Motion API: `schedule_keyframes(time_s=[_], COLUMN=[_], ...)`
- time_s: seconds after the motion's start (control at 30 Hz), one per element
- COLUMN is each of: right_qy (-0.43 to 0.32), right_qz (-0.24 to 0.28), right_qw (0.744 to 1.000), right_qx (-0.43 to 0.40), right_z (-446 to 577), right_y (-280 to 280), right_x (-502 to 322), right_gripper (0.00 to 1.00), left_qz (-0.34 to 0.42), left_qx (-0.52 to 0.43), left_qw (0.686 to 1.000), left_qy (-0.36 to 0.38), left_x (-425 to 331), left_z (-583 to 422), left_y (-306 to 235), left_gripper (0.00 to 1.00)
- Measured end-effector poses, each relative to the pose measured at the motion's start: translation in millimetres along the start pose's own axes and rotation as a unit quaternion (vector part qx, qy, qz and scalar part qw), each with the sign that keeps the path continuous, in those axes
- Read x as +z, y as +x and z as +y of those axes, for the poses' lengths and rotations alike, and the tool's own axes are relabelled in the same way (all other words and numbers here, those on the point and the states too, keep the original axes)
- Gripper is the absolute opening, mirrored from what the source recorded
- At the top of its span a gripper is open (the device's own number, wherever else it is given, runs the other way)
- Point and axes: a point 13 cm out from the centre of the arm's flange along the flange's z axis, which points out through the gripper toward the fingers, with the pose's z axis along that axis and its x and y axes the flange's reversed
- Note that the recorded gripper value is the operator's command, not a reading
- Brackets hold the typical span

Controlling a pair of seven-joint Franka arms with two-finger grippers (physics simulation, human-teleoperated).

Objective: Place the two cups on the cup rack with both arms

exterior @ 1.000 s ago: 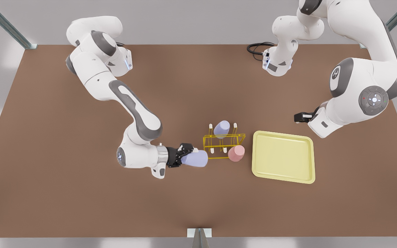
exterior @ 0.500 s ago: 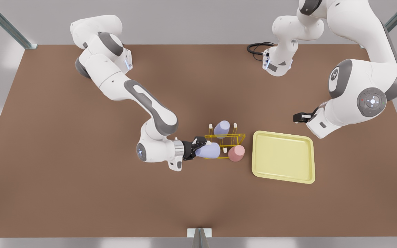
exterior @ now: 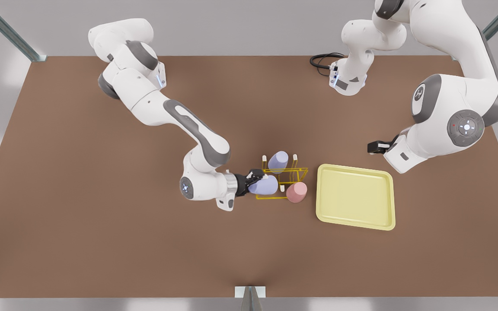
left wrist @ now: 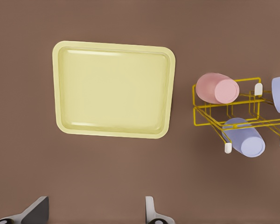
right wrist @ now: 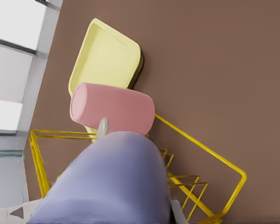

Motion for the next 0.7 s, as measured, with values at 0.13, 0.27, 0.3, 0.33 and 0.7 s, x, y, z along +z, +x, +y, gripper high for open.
schedule_keyframes(time_s=[0.13,0.27,0.3,0.33,0.7], right_qy=[-0.009,-0.017,-0.02,-0.023,0.451], right_qz=[-0.002,-0.01,-0.015,-0.021,-0.012], right_qw=[1.0,0.999,0.999,0.999,0.888], right_qx=[0.028,0.041,0.042,0.043,0.089], right_z=[0.1,7.9,12.4,14.7,-111.7], right_y=[-1.7,-10.4,-15.3,-21.4,95.4], right_x=[-2.2,-13.3,-20.4,-31.8,-563.4], right_gripper=[1.0,1.0,1.0,1.0,1.0], left_qz=[0.0,0.0,0.0,0.0,-0.003], left_qx=[0.002,0.002,0.002,0.002,-0.004], left_qw=[1.0,1.0,1.0,1.0,1.0], left_qy=[0.0,-0.001,-0.001,-0.001,0.004], left_x=[0.0,0.0,0.0,0.0,-3.2], left_z=[-0.9,-0.5,-0.6,-0.8,8.1], left_y=[0.1,0.0,0.1,0.1,-0.8], left_gripper=[1.0,1.0,1.0,1.0,1.0])
